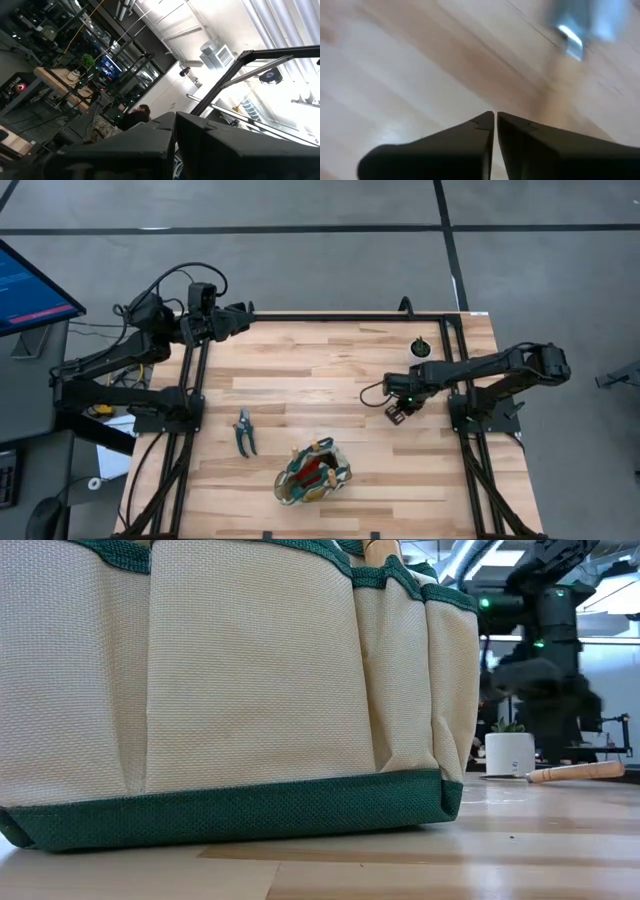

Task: Pick & Place Garden tools in Gardening bag
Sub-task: Put the brown trowel into the gardening bag pocket

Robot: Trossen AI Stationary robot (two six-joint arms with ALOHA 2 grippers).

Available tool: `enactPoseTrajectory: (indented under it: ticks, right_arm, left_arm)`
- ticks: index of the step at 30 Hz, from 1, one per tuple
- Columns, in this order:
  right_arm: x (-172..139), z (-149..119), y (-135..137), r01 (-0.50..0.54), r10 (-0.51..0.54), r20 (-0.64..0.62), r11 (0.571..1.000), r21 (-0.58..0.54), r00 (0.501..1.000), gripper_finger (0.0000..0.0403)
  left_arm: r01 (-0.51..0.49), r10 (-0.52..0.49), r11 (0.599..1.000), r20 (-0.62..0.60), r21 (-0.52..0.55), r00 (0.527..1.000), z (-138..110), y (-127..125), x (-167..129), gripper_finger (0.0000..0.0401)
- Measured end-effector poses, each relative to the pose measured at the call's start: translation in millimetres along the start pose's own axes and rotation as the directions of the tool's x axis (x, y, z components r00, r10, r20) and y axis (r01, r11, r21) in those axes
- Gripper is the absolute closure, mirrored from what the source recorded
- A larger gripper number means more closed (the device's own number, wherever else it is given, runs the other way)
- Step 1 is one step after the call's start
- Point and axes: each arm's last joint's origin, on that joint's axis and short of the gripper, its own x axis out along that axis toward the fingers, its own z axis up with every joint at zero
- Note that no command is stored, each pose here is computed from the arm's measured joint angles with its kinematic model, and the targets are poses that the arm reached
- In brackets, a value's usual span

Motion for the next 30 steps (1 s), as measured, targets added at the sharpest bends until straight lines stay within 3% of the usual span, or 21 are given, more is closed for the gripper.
enactPoseTrajectory:
  ticks: [6, 12, 15, 21, 30]
  right_arm:
    - [-25, 16, 18, -0.114, 0.129, 0.142, 0.987, -0.113, 0.981, 0.0400]
    - [-55, 26, 21, -0.059, 0.128, 0.172, 0.933, -0.356, 0.977, 0.0401]
    - [-65, 28, 16, 0.033, 0.036, 0.160, 0.912, -0.410, 0.986, 0.0398]
    - [-56, 28, -12, 0.298, -0.305, 0.009, 0.921, -0.250, 0.952, 0.0396]
    - [-10, 12, -24, 0.391, -0.433, -0.131, 0.884, -0.257, 0.892, 0.0399]
  left_arm:
    - [0.000, 0.000, 1.000, 0.000, 0.000, 1.000, 0, 0, 0, 0.0399]
    - [0.000, 0.000, 1.000, 0.000, 0.003, 1.000, 0, 0, 0, 0.0399]
    - [0.000, 0.000, 1.000, 0.000, 0.003, 1.000, 0, 0, 0, 0.0399]
    - [0.000, 0.000, 1.000, -0.001, 0.003, 1.000, 0, 0, 0, 0.0399]
    - [0.000, 0.000, 1.000, 0.000, 0.002, 1.000, 0, 0, 0, 0.0399]
